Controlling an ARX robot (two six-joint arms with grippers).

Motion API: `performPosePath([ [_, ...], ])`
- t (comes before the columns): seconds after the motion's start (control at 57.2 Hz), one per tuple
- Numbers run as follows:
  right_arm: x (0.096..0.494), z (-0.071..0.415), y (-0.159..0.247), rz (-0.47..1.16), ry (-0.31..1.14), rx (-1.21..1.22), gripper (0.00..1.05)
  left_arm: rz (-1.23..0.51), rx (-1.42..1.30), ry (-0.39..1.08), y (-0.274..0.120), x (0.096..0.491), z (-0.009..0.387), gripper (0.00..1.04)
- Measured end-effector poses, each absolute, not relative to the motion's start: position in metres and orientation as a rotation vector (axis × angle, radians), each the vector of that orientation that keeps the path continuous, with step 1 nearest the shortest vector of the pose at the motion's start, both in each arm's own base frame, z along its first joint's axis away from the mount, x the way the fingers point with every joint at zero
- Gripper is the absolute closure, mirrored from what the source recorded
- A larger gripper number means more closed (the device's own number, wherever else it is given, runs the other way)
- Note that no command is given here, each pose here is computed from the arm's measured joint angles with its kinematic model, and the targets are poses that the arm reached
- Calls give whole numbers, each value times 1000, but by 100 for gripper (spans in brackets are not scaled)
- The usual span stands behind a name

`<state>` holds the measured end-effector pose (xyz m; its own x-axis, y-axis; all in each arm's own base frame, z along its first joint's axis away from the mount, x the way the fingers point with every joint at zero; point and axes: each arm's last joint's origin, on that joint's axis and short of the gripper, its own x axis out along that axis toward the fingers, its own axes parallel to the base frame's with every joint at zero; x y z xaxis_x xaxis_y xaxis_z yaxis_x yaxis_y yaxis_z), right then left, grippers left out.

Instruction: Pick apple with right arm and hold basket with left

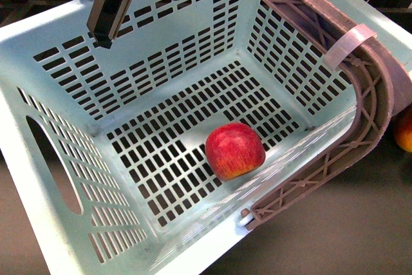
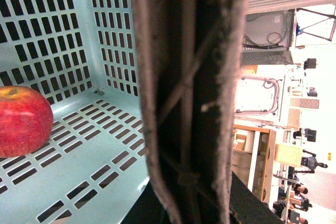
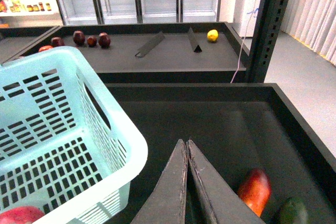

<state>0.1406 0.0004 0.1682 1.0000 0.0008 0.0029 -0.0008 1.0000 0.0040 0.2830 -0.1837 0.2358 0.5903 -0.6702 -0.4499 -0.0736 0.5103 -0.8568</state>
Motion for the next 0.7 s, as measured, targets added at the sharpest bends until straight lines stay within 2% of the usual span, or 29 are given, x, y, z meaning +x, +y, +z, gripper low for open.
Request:
performPosePath([
  [0.699, 117, 173, 0, 0, -19, 3, 103, -422, -987, 887, -184, 283, 236, 98],
])
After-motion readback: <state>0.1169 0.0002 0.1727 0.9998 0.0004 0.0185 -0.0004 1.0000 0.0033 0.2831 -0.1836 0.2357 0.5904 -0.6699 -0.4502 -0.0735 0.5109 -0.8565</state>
